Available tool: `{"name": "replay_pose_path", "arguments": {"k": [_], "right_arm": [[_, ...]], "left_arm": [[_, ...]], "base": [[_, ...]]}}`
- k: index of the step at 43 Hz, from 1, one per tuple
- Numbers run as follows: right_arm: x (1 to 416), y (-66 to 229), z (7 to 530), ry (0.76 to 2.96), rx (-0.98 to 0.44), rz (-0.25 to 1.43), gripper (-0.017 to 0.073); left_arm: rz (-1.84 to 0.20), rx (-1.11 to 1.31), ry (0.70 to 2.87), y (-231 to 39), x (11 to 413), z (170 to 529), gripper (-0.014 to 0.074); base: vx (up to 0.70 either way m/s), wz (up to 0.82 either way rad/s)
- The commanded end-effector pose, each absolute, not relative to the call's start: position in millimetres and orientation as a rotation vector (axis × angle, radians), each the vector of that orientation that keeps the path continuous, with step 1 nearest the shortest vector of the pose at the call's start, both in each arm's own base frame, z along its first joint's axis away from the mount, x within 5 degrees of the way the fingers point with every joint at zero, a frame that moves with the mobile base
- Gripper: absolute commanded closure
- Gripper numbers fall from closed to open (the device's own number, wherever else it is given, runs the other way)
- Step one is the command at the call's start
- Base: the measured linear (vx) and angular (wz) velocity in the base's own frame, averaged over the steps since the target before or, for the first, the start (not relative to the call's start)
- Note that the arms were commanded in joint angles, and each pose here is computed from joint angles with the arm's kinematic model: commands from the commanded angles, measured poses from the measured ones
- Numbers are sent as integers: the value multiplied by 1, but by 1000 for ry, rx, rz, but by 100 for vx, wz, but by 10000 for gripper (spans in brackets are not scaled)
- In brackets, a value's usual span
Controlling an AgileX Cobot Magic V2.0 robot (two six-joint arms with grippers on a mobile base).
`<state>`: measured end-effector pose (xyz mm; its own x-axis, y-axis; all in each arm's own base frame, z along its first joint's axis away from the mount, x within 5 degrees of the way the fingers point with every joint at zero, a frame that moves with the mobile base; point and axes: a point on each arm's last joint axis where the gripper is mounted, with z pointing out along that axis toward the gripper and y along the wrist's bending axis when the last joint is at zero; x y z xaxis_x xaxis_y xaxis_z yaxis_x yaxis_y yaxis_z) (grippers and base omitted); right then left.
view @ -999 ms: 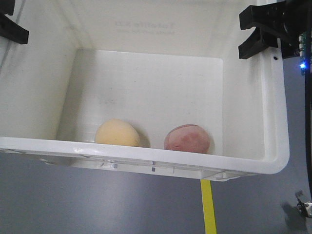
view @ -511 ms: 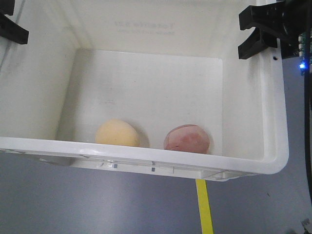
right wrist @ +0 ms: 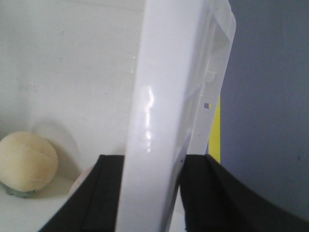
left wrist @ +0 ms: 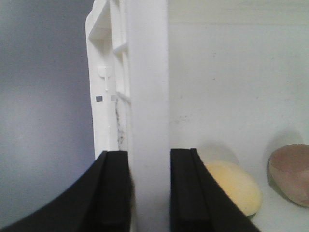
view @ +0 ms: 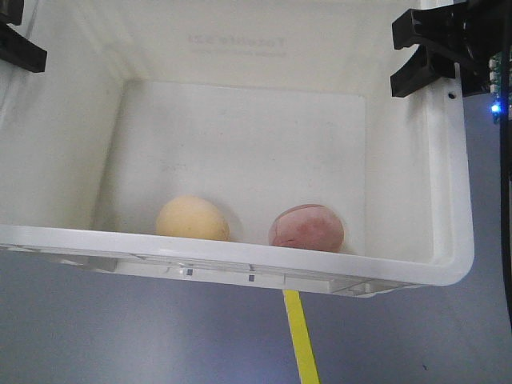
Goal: Place moving items into box and shelve
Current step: 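Keep the tote level in both grippers while driving across the floor, then hold the tote steady with both grippers while approaching the blue-bin shelf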
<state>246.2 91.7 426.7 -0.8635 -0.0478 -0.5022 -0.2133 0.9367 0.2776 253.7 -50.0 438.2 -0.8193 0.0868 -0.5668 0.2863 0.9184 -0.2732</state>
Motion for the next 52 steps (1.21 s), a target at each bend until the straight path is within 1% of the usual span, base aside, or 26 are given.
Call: {"name": "replay_pose_path", "arguments": {"k": [1,35,52], "right_arm": [[231,100,458,2423,-222,633,559],[231,100,458,2423,-222,633,559],[231,100,458,2423,-222,633,559]], "left_arm": [[-644,271,2325,-62,239,469,594],[-643,271,2325,-62,239,469,594],[-643,271,2325,-62,239,469,594]], "base": [[43,-34],[41,-35],[38,-45]]}}
